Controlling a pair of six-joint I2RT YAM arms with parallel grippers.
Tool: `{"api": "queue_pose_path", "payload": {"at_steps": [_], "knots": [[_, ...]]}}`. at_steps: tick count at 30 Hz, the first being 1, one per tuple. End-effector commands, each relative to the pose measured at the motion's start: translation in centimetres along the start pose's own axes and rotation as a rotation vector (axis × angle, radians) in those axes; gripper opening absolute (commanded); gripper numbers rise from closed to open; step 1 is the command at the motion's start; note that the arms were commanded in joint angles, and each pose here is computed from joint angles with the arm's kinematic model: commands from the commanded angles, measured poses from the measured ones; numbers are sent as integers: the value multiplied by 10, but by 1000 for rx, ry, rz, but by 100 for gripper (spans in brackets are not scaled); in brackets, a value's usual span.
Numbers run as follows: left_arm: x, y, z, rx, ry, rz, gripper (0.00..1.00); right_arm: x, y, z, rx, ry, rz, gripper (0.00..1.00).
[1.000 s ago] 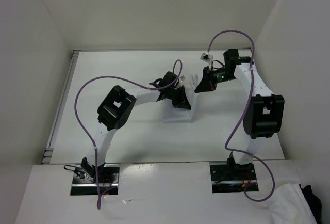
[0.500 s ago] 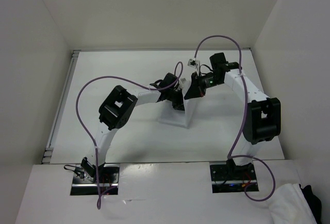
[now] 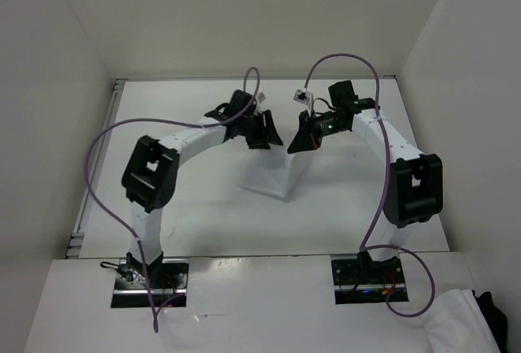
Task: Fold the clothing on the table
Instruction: Fold the skirt
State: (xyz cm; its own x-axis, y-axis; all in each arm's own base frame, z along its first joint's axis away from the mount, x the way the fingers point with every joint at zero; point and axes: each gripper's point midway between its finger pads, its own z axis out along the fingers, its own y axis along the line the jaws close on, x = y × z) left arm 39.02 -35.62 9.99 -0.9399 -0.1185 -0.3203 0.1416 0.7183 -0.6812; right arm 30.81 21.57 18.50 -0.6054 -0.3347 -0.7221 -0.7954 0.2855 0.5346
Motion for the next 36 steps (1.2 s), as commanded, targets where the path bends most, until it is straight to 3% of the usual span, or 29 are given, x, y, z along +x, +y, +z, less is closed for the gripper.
{"api": "queue_pose_path", "payload": {"at_steps": [1, 4, 7, 14, 19, 36], "knots": [[-68, -6, -89, -57, -326, 32, 63, -32, 16, -10, 6, -65, -135, 0], [-62, 44, -98, -138, -291, -58, 65, -30, 19, -8, -2, -57, -140, 0], [-21, 84, -79, -207, -143, -85, 62, -27, 19, -7, -4, -52, -132, 0], [24, 138, -39, -281, -2, -158, 56, -35, 20, -1, -13, -59, -171, 0], [50, 151, -35, -350, 22, -156, 51, -38, 21, 10, -27, -40, -173, 0], [72, 151, -10, -302, 99, -165, 50, -32, 31, 56, -93, 35, -190, 0]]}}
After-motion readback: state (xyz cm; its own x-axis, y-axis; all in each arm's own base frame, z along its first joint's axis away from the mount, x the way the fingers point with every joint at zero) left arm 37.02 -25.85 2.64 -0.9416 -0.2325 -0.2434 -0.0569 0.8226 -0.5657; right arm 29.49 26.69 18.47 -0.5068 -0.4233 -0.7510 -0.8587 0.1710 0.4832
